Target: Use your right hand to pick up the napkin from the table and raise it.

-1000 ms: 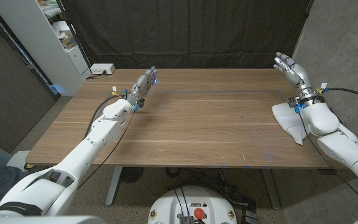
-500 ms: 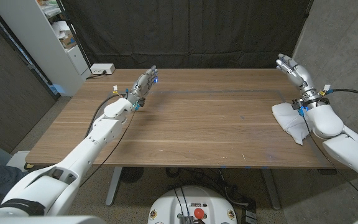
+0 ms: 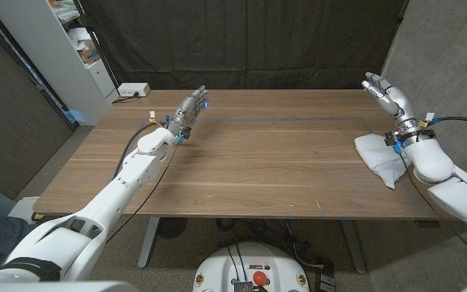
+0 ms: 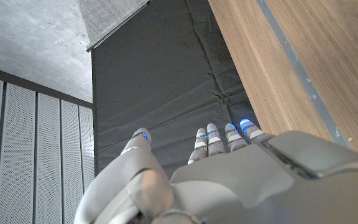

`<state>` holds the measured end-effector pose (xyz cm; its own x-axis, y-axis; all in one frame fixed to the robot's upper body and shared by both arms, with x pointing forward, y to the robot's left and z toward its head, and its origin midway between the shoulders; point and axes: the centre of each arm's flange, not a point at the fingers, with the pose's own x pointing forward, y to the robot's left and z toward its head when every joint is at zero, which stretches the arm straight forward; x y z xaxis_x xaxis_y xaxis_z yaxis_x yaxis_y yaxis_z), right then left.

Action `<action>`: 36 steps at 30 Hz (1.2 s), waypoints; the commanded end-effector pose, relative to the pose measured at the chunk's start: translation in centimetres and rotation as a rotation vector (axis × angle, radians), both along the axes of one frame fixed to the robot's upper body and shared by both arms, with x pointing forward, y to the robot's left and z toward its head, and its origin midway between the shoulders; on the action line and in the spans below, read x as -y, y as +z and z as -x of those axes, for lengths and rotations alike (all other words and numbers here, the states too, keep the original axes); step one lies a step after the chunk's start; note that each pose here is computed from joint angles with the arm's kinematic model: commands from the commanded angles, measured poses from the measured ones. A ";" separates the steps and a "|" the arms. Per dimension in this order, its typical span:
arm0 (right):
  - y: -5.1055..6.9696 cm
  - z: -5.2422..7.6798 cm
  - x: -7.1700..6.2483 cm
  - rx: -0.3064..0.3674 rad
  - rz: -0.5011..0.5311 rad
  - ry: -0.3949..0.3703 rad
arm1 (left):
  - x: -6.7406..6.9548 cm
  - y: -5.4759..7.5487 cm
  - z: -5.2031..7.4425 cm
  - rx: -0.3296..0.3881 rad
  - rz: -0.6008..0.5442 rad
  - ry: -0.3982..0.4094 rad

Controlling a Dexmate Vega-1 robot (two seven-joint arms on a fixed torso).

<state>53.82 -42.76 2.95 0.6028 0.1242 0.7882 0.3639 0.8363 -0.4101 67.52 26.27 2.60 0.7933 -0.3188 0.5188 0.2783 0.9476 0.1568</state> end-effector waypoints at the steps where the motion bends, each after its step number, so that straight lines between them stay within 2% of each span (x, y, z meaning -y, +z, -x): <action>1: -0.5 1.2 1.3 0.001 0.028 -0.048 | 0.6 -0.2 0.0 0.006 -0.001 -0.011; 9: -0.7 1.7 1.8 0.005 0.052 -0.084 | 1.1 -0.1 -0.1 0.014 0.001 -0.022; 17: -0.8 2.0 2.1 0.012 0.078 -0.112 | 0.9 0.3 0.1 0.024 -0.003 -0.017; 36: -1.0 2.5 1.6 0.039 0.183 -0.207 | 1.1 0.2 -0.3 0.021 -0.001 -0.029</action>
<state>51.77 -44.59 2.11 0.6044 0.1239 0.7870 0.4965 0.7140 -0.4937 67.71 25.29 2.69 0.7762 -0.3379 0.5322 0.2979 0.9406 0.1628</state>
